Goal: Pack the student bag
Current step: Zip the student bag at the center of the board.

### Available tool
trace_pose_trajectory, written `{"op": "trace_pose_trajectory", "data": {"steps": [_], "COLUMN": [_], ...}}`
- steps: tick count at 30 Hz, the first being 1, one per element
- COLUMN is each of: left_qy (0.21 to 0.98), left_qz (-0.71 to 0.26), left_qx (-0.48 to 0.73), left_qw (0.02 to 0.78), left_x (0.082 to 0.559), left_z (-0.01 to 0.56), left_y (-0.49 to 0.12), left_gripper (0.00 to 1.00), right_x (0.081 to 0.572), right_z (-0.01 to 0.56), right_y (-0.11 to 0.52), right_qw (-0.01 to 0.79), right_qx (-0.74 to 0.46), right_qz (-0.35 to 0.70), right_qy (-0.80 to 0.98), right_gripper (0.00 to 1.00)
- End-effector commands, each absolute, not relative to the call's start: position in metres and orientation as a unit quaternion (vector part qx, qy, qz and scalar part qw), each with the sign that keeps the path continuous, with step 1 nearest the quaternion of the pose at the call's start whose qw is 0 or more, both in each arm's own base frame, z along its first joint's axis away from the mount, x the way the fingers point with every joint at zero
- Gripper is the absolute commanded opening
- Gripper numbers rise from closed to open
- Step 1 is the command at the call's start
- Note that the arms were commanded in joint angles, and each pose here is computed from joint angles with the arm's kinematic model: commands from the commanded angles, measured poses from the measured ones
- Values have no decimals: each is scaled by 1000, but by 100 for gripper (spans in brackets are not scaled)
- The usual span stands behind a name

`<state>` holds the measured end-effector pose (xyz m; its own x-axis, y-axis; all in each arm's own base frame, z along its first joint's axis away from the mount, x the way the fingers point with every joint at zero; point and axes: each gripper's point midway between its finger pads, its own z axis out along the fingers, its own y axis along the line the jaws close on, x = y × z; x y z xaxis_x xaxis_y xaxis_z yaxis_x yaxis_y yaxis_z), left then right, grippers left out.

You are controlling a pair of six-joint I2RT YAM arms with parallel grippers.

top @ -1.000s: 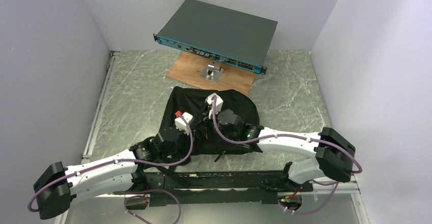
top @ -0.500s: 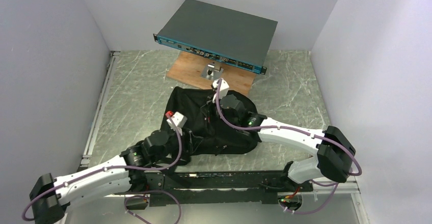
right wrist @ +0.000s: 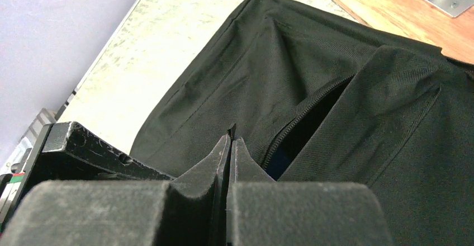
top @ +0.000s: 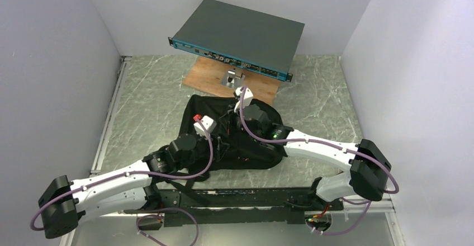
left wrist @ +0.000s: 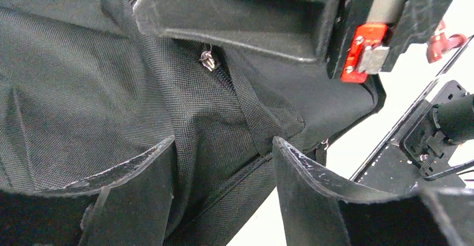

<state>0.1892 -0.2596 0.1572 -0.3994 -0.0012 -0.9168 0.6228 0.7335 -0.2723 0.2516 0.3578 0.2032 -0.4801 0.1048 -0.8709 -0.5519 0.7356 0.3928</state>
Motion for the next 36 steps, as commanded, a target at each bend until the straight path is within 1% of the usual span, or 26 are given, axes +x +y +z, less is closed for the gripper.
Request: {"op": "trace_pose_trajectory", "data": {"steps": [1, 3, 5, 8, 12, 14, 17, 20, 22, 25, 26, 28, 30, 33, 36], "left_qy": [730, 721, 712, 714, 732, 758, 771, 775, 772, 773, 775, 778, 781, 791, 810], "left_qz": [-373, -383, -389, -392, -394, -375, -379, -390, -395, -402, -402, -397, -389, -362, -314], "left_qx": [184, 174, 161, 143, 110, 93, 85, 80, 90, 105, 108, 117, 120, 121, 90], "left_qw": [542, 551, 562, 562, 545, 525, 505, 492, 489, 480, 476, 472, 473, 478, 487], "left_x": [189, 188, 188, 188, 186, 185, 180, 177, 176, 176, 177, 181, 186, 198, 214], "left_z": [201, 211, 223, 238, 260, 258, 263, 265, 261, 250, 245, 235, 227, 213, 191], "left_y": [-280, -277, -273, -268, -260, -251, -251, -253, -259, -271, -275, -283, -289, -294, -284], "left_gripper": [68, 71, 72, 68, 63, 64, 63, 65, 63, 53, 51, 51, 52, 52, 42], "right_x": [258, 260, 262, 263, 262, 262, 261, 260, 260, 259, 258, 258, 257, 255, 253], "right_z": [273, 271, 268, 265, 267, 269, 268, 268, 269, 274, 275, 276, 279, 279, 279], "right_y": [366, 363, 362, 362, 361, 359, 357, 354, 353, 354, 354, 354, 354, 354, 354], "right_qw": [535, 535, 532, 526, 523, 526, 526, 526, 526, 526, 526, 525, 526, 525, 525], "right_qx": [-90, -84, -80, -74, -73, -71, -70, -67, -64, -61, -61, -61, -62, -63, -63], "right_qz": [389, 378, 369, 365, 364, 365, 363, 362, 364, 371, 372, 374, 376, 376, 376], "right_qy": [744, 751, 758, 764, 767, 765, 766, 766, 766, 763, 763, 762, 760, 761, 761], "right_gripper": [0, 0, 0, 0, 0, 0, 0, 0, 0, 0, 0, 0, 0, 0, 0]}}
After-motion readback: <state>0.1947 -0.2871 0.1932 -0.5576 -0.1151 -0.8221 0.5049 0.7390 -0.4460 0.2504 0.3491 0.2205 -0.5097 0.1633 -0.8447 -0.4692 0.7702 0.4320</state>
